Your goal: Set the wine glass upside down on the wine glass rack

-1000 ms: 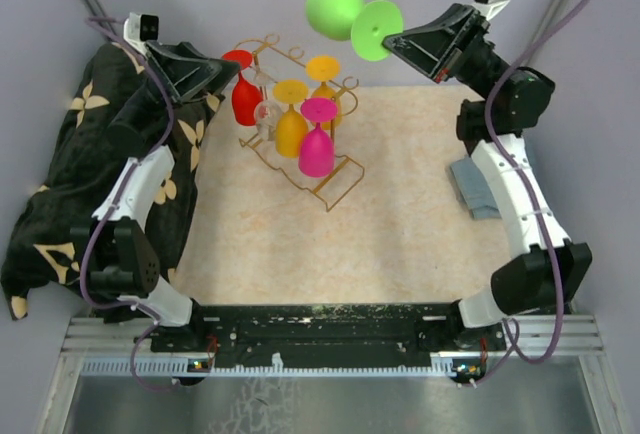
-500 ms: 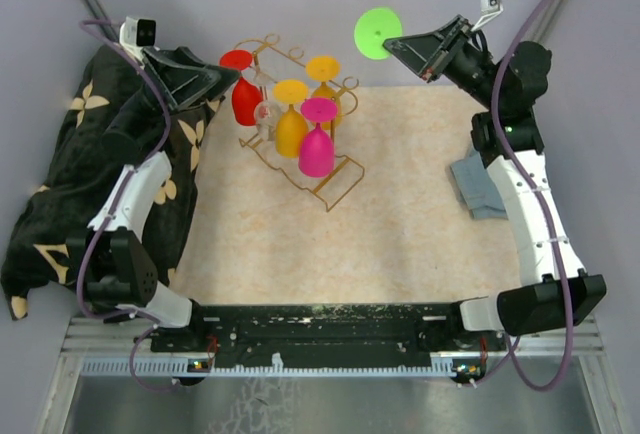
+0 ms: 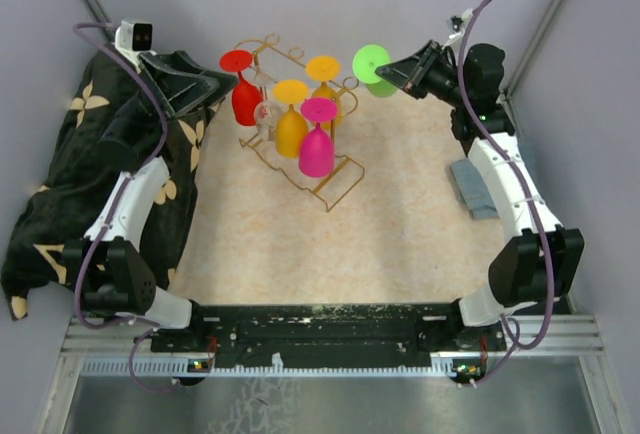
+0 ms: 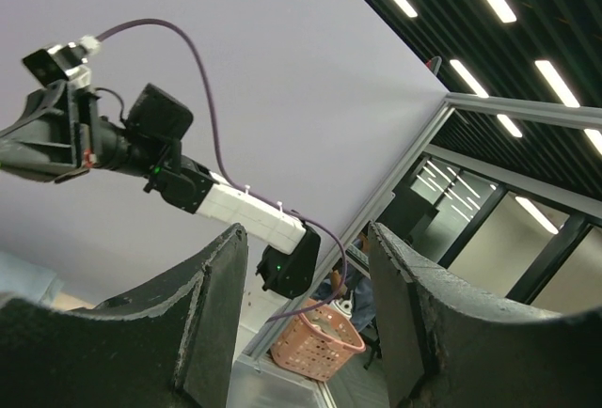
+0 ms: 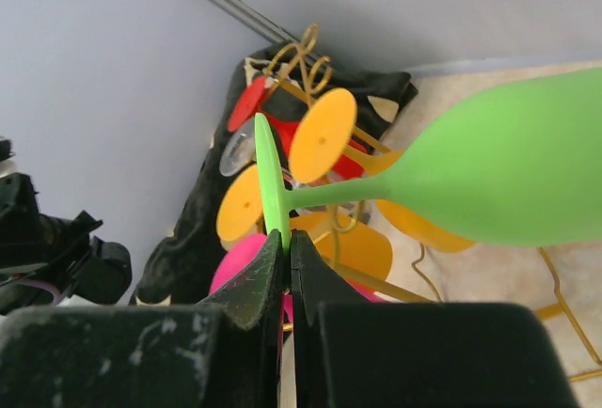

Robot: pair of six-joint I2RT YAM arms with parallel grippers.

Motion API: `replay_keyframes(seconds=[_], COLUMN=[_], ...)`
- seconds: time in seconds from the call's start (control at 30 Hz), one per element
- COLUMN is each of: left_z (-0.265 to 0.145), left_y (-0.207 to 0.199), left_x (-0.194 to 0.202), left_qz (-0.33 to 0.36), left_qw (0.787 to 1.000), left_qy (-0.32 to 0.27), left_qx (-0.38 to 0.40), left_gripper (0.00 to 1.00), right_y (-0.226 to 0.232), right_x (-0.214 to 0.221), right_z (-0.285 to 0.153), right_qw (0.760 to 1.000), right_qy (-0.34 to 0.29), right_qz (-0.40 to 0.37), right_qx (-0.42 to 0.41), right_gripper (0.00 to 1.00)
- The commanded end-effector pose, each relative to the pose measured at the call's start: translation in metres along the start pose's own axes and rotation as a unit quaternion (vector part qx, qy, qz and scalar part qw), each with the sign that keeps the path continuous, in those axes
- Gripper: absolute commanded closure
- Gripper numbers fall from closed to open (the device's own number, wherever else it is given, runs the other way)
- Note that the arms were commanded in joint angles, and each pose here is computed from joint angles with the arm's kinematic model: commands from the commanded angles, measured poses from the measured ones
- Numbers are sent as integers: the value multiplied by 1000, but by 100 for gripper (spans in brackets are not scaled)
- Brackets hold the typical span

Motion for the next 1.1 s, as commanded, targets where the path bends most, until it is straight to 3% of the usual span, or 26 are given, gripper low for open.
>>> replay_keyframes(seconds=[0.0, 1.07], left_z=[-4, -5], left_y=[-42, -45], left_x=[22, 24], left_qz=[106, 107], left_qw=[991, 991], left_qy=[36, 35], left_qx=[71, 73], left_gripper=[40, 41], right_y=[4, -1], right_x=[-2, 19], right_z=[2, 28], right_qw=[1000, 996], right_qy=[2, 68], right_qz=[5, 14], right_qx=[-28, -62], right_gripper=[100, 100])
Point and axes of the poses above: each gripper's point midway between its finger pads, its own z axis out along the fingers, its own y axis along the line the jaws close on, x = y × z, the point moved 1 cm from there along -z, back along the fingers, and after that the axes turned 9 degrees about z, right-handed, at the moved point
